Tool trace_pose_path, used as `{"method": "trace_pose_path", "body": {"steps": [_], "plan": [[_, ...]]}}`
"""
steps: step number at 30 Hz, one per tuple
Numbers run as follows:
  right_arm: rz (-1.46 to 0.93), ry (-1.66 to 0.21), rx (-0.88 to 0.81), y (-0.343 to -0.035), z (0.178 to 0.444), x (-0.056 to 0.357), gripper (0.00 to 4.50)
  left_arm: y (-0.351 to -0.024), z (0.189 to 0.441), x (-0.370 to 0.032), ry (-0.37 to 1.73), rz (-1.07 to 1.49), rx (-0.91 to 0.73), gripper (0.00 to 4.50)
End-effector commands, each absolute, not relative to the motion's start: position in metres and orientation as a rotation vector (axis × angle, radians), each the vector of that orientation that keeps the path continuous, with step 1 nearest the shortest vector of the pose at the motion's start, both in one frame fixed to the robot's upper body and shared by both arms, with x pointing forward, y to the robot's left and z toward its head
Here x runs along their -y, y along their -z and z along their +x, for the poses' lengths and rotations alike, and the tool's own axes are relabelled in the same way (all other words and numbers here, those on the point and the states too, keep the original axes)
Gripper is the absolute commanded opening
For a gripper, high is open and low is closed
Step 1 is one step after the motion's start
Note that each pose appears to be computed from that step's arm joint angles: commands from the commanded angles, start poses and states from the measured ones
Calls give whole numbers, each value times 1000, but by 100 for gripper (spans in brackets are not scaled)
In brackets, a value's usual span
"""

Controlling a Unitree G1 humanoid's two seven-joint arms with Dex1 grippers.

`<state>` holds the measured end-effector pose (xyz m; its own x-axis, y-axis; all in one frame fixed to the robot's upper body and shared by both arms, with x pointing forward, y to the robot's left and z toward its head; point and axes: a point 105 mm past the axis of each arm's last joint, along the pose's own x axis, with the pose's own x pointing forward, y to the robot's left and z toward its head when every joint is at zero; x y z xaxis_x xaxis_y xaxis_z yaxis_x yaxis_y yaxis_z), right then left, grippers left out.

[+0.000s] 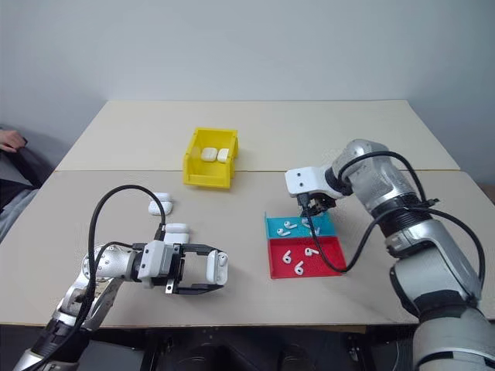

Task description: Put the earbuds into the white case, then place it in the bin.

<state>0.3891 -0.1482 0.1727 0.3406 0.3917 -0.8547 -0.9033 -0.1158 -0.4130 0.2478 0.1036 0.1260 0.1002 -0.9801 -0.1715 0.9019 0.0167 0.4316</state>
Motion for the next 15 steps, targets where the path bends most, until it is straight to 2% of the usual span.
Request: {"method": "trace_pose_path", "body": {"steps": [1,15], "plan": [[-1201,-1152,-565,-184,392,150,245,-132,244,-104,1466,514,226,276],[-1051,-1066,-706,-162,392,152,245,-133,245,-100,1477,516,224,276]]}}
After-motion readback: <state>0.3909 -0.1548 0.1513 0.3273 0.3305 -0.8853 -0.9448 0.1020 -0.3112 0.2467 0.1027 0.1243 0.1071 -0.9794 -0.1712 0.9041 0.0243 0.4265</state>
